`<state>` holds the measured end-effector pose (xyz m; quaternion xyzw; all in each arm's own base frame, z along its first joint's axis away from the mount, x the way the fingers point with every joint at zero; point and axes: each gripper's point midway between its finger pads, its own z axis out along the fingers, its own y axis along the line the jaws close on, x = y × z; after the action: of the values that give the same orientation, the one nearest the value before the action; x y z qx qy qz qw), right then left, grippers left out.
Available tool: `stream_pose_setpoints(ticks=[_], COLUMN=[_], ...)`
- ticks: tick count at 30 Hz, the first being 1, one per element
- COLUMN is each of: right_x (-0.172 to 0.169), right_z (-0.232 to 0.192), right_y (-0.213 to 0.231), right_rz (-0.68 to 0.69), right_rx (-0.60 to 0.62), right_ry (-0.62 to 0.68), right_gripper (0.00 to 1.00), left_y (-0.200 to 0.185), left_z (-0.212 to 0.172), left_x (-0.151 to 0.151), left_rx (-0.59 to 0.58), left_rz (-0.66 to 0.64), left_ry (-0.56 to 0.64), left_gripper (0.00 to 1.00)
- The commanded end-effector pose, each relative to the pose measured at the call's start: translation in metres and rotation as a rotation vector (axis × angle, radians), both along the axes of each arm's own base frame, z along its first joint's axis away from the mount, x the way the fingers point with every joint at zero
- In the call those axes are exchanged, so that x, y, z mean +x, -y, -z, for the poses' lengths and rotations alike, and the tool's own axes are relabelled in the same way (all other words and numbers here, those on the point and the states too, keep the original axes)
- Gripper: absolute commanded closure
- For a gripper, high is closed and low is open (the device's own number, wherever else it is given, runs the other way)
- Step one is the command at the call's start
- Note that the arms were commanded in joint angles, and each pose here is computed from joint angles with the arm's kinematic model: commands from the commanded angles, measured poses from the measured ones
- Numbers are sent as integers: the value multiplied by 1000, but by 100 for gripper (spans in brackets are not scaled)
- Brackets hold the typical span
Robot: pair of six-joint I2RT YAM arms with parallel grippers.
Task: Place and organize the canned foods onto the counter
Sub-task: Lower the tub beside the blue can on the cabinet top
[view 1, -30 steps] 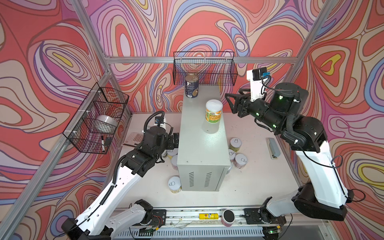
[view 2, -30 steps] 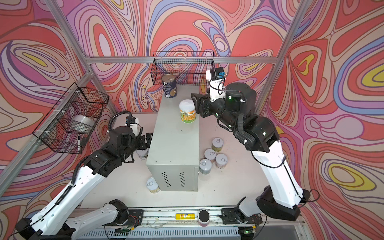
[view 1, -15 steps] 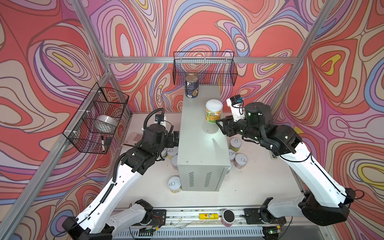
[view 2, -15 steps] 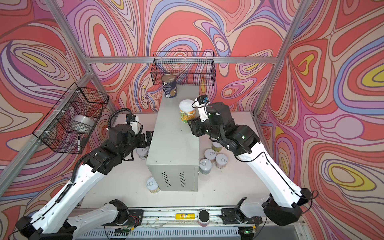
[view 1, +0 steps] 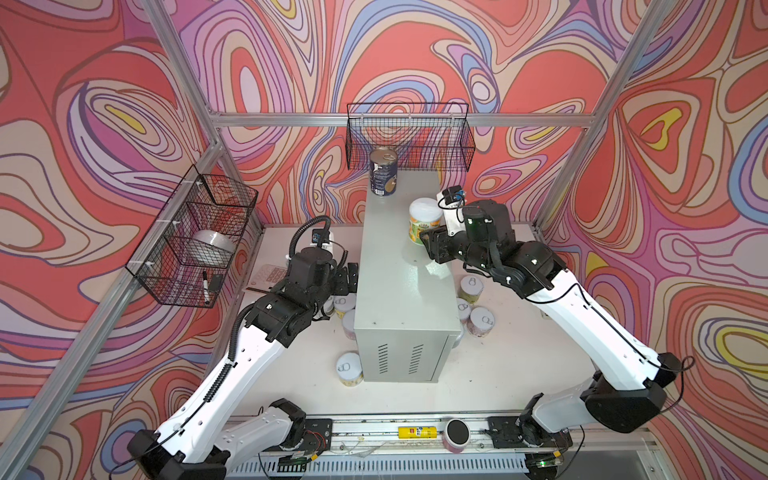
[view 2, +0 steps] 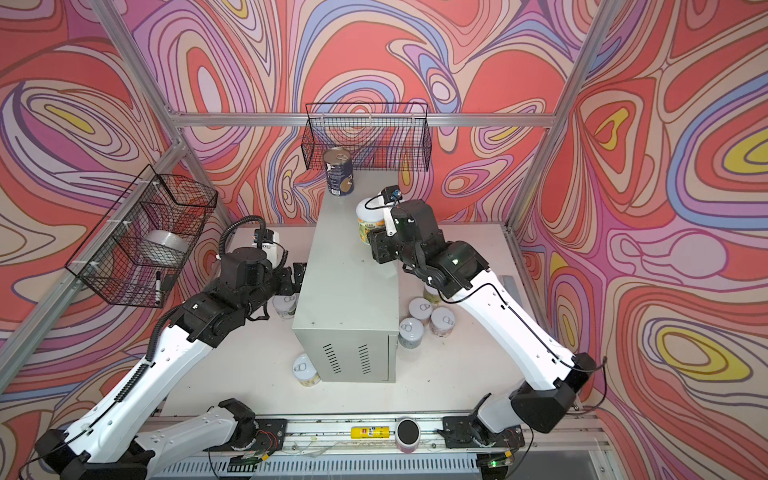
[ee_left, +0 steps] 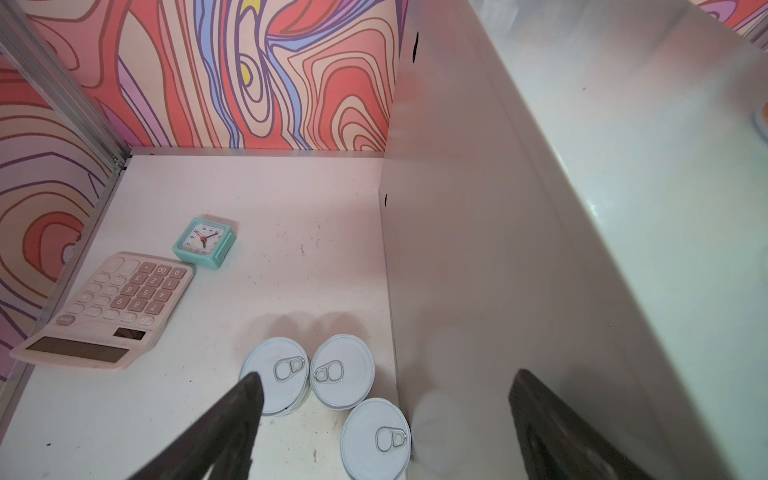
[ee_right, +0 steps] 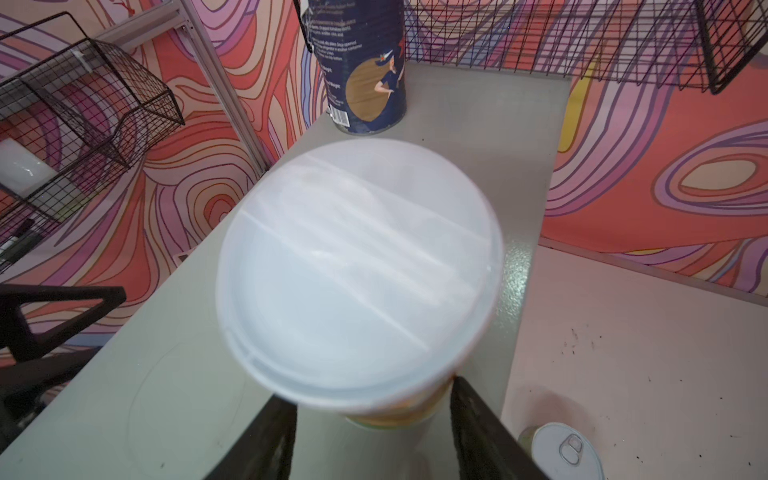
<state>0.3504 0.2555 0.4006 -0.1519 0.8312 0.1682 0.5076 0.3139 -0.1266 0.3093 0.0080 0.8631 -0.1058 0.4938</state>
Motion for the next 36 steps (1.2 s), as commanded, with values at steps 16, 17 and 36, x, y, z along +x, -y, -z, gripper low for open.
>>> stream_pose_setpoints(ticks=[16,17,36], right_x=[76,81,141], right_z=[-15,-12,-7], right_y=[7,7,2], right_rz=[159,158,168], right_rx=[20,30,79], right_ry=[90,84,97], right_gripper=[46,47,48], left_y=[21,22,25], left_z=[10,10,17], left_x=[3,3,6], left_rx=[-57,-56,-48], left_rz=[73,75,83], left_ry=[-19,-19,-42], left_gripper=[7,7,7])
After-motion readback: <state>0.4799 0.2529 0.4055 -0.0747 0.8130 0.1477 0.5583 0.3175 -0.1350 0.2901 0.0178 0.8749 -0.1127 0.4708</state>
